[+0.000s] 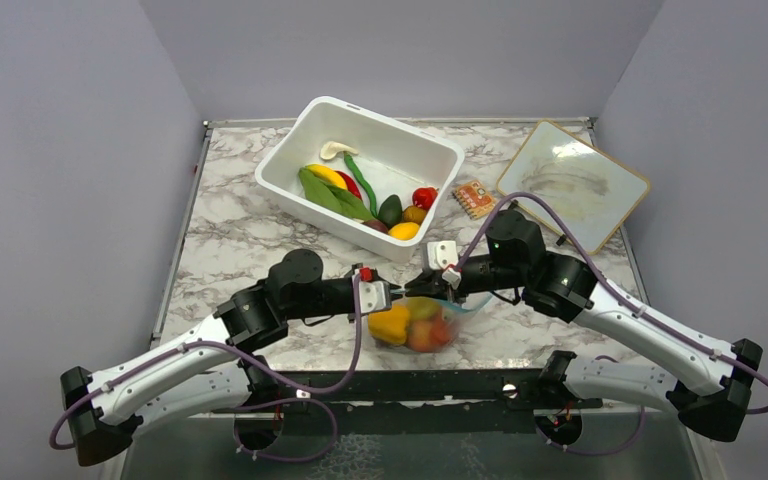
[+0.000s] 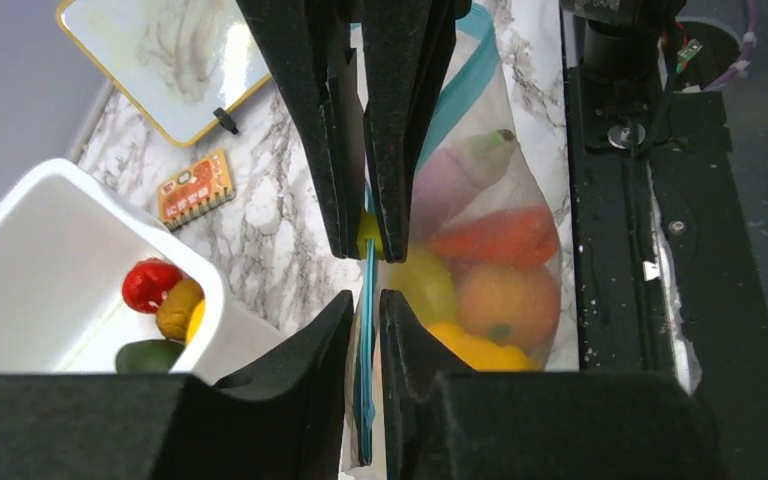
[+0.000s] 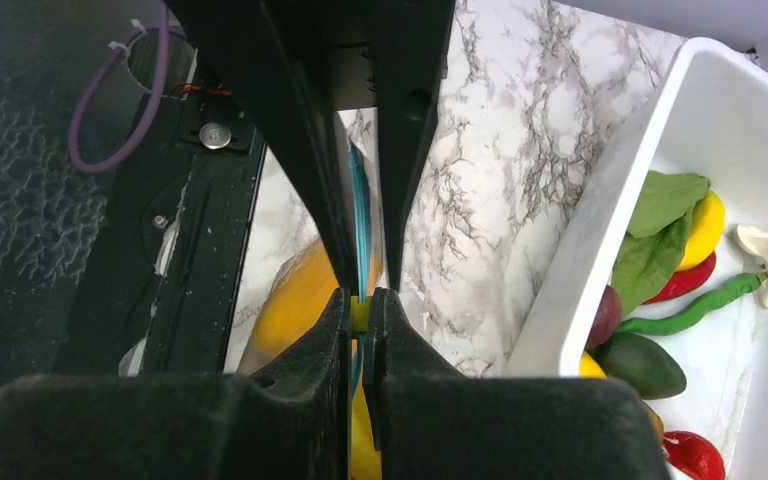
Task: Place the food in the zip-top bag and seal the zipper
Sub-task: Zip the zipper food storage bag at the center of the board.
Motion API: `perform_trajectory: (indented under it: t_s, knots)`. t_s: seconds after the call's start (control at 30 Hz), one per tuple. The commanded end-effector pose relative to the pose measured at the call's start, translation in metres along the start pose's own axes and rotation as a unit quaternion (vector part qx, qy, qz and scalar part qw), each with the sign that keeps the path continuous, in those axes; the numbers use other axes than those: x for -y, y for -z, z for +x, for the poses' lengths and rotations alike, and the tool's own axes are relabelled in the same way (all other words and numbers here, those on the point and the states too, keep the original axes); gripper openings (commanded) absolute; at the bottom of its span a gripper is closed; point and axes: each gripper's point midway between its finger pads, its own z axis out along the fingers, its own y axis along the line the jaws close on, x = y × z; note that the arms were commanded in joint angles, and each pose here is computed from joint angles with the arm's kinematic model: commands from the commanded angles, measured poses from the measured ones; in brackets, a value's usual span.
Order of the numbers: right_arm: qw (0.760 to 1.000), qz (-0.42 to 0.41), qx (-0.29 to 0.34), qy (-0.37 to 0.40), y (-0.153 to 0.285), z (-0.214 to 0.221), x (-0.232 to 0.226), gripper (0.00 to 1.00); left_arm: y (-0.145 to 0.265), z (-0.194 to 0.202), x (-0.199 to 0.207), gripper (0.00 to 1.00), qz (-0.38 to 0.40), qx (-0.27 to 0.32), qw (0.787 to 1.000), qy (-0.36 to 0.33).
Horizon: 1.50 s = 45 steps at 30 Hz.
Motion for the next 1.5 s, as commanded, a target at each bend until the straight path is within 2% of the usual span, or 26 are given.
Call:
perform_trajectory:
  t_s: [0.0,0.07,0.4,0.67,0.87,1.2,1.47]
  knots:
    - [0.999,0.002,0.033,0.022,0.000,-0.016,0.003,0.01,0.002,-0.023,-0.006,0.10,-0.008,0.037,0.999,-0.021]
    - [1.000,0.010,0.023,0.016,0.002,-0.009,0.003,0.01,0.005,-0.025,-0.010,0.00,-0.020,0.039,0.999,-0.023]
    - [0.996,0.076,-0.040,0.003,0.016,0.020,0.016,0.01,0.040,-0.026,-0.020,0.00,-0.077,0.031,0.995,-0.046]
    - [0.992,0.112,-0.063,0.005,0.033,0.025,0.021,0.01,0.068,-0.027,-0.039,0.00,-0.142,0.003,0.988,-0.069]
    - [0.985,0.140,-0.102,0.000,0.048,0.037,0.025,0.01,0.088,-0.032,-0.048,0.00,-0.174,-0.009,0.981,-0.085]
    - [0.971,0.198,-0.135,0.016,0.083,0.039,0.031,0.01,0.116,-0.026,-0.058,0.00,-0.217,-0.045,0.970,-0.099]
    - [0.954,0.241,-0.178,0.030,0.115,0.046,0.034,0.01,0.131,-0.028,-0.065,0.00,-0.247,-0.047,0.962,-0.109]
